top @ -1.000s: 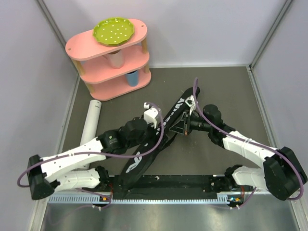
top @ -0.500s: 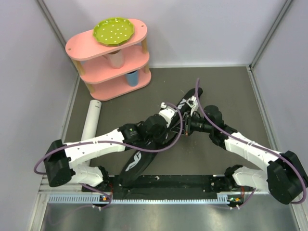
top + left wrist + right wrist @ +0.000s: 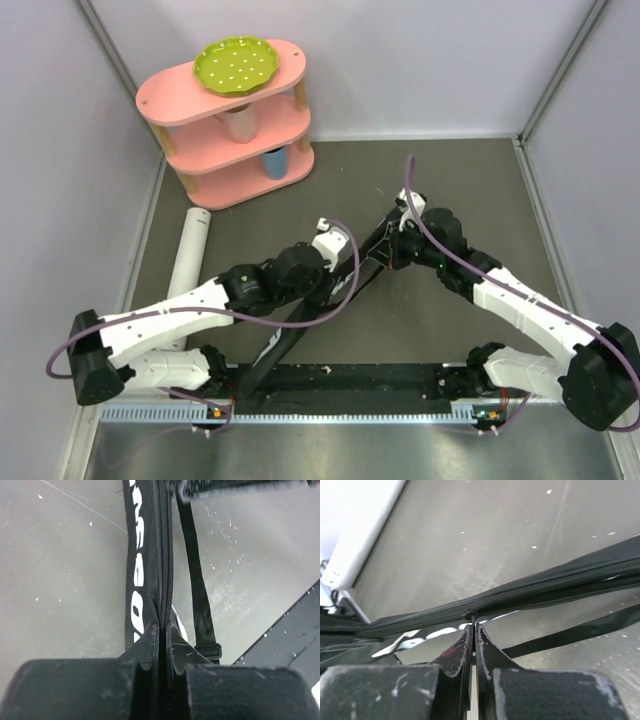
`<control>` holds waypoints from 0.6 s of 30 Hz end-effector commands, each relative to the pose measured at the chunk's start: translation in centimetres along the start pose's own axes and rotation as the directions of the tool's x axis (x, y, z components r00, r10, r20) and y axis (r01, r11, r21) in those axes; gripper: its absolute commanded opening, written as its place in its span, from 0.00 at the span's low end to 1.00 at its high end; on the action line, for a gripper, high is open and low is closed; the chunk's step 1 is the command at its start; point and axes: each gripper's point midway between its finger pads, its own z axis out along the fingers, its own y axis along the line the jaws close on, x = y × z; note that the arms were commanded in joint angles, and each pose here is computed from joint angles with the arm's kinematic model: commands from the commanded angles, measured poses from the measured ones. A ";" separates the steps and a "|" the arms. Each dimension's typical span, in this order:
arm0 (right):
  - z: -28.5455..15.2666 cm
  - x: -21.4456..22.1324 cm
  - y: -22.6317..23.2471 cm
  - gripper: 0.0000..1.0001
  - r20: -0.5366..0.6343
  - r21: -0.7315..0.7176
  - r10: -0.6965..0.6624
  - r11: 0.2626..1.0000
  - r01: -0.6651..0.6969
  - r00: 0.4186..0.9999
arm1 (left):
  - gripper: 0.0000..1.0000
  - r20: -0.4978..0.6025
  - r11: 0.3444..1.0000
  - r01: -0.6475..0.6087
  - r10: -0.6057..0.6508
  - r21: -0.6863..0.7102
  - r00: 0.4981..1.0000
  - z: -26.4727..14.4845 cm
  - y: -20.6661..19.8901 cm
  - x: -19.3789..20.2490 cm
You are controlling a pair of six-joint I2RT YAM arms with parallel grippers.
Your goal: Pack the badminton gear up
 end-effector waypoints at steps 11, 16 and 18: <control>-1.0 -4.9 -9.2 0.00 0.060 0.399 -0.043 0.917 0.015 0.997 | 0.00 0.154 0.999 0.008 -0.013 0.034 0.988 -6.2 1.9 0.0; -1.5 -5.8 -12.7 0.00 0.068 0.481 -0.025 0.877 -0.011 0.997 | 0.00 0.151 0.999 0.002 -0.009 0.050 0.988 -6.8 1.9 0.6; -1.6 -6.0 -13.9 0.00 0.069 0.504 -0.014 0.864 -0.023 0.998 | 0.00 0.148 0.998 -0.004 -0.005 0.060 0.989 -6.9 1.7 0.8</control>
